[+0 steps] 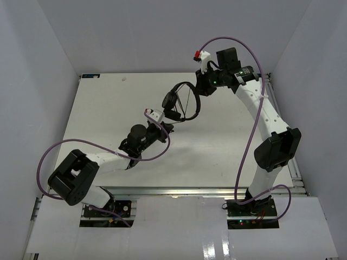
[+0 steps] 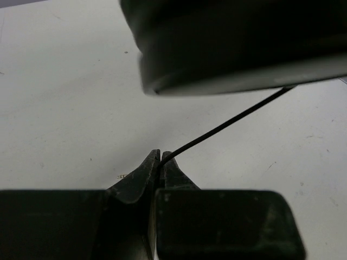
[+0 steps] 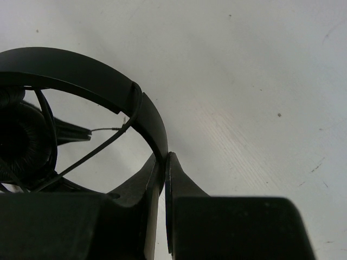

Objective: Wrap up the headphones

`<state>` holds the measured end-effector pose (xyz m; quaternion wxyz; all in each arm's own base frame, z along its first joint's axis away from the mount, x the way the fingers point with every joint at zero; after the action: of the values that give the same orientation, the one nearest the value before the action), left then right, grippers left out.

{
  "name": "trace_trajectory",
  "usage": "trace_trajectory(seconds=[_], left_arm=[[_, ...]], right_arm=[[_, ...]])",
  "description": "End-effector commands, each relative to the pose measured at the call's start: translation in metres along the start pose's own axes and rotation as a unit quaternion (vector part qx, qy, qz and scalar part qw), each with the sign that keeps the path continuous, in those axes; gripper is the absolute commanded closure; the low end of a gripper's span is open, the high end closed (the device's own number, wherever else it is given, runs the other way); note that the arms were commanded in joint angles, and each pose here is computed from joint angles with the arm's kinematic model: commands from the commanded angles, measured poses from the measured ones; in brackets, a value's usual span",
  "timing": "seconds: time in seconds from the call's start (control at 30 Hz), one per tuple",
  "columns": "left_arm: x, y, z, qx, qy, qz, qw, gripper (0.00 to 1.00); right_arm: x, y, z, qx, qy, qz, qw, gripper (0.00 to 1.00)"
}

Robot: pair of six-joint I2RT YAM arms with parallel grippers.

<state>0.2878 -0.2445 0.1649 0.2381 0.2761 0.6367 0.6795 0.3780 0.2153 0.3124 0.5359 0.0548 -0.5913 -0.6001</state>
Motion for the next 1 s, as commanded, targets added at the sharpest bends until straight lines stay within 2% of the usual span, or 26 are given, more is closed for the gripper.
trace_trajectory(seconds=[0.0, 0.43, 0.7, 0.97], left_arm=[[0.009, 0.006, 0.008, -0.039, -0.018, -0.027, 0.999, 0.87], [0.016, -0.023, 0.035, -0.041, -0.058, -0.008, 0.997, 0.77], [-0.007, -0.041, 0.039, -0.019, -0.100, 0.013, 0.995, 0.85], [-0.023, -0.055, 0.037, -0.002, -0.132, 0.016, 0.991, 0.97]], right_arm=[[0.021, -0.001, 0.022, 0.060, 0.059, -0.001, 0.996, 0.92], [0.002, -0.025, 0.025, 0.108, 0.108, 0.055, 0.987, 0.92], [-0.025, -0.045, 0.020, 0.103, 0.103, 0.080, 0.986, 0.92], [-0.053, -0.061, -0.003, 0.098, 0.058, 0.098, 0.989, 0.92]])
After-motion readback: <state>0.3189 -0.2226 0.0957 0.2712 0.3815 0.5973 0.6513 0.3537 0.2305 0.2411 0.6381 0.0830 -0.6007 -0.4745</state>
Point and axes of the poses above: each gripper's point midway between its finger pads, its own x axis back along the fingers, its own z axis along the line the jaws close on, y = z × x, the point moved 5 cm from there along x, back along the fingers, and after that the axes turned 12 degrees about -x, right-handed, at the moved point
